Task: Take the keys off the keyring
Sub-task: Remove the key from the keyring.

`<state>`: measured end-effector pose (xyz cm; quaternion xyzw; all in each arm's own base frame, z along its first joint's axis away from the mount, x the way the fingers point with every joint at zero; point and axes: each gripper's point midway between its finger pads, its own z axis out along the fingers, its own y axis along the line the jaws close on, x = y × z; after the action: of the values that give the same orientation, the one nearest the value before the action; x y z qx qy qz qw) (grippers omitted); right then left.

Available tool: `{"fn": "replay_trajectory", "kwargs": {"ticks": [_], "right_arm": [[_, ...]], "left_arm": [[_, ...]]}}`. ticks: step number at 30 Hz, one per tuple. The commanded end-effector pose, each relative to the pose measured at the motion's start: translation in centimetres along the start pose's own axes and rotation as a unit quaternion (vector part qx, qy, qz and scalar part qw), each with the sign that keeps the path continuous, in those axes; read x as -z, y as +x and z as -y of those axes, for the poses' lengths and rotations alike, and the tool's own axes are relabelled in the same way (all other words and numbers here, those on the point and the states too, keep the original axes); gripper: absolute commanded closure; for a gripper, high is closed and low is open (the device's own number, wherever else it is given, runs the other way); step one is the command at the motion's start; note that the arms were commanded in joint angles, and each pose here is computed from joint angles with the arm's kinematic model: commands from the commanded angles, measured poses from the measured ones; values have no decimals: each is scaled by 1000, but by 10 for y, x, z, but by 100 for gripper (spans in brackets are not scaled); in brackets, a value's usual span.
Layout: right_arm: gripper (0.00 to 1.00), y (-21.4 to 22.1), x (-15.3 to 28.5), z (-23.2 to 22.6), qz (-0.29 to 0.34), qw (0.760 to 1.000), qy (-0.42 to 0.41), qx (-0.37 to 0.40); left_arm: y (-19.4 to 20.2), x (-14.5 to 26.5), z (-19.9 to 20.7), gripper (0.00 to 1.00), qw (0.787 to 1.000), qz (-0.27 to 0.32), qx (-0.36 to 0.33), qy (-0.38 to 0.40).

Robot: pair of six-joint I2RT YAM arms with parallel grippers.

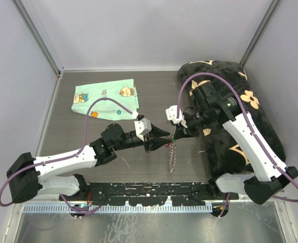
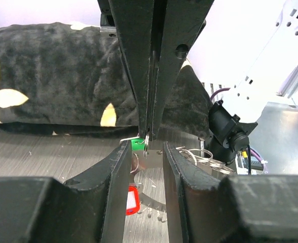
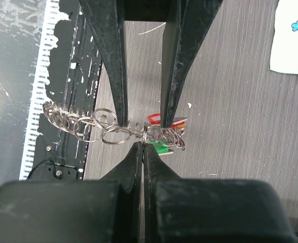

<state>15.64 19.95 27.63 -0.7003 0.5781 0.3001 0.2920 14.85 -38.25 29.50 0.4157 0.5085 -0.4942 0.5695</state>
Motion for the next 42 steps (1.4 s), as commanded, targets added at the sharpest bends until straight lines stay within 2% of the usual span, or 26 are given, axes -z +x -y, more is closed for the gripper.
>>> {"fn": "replay_trajectory", "kwargs": {"ticks": [1,6,10,16,20,30,36,42], "right_arm": [[99,-21,6,0,34,999,4,30],[99,-21,6,-1,37,999,3,31],[99,-21,5,-2,37,999,2,31],[99,-21,5,-2,38,999,2,32],[99,-21,6,-2,38,999,2,32],[99,-21,5,-4,40,999,0,33],[99,-20,4,-5,40,999,-2,31],[99,-20,4,-6,41,999,-1,32]], "left_arm": [[-28,-9,-4,68,999,36,-22,-1],[-27,-12,-4,69,999,35,-19,1],[-27,-14,-4,76,999,35,-15,4],[-28,-14,-4,77,999,38,-9,5],[-27,-14,-3,82,999,36,-6,8],[-25,-16,-3,86,999,32,-1,8],[-26,-17,0,99,999,32,7,20],[-26,-18,4,100,999,34,23,32]]}}
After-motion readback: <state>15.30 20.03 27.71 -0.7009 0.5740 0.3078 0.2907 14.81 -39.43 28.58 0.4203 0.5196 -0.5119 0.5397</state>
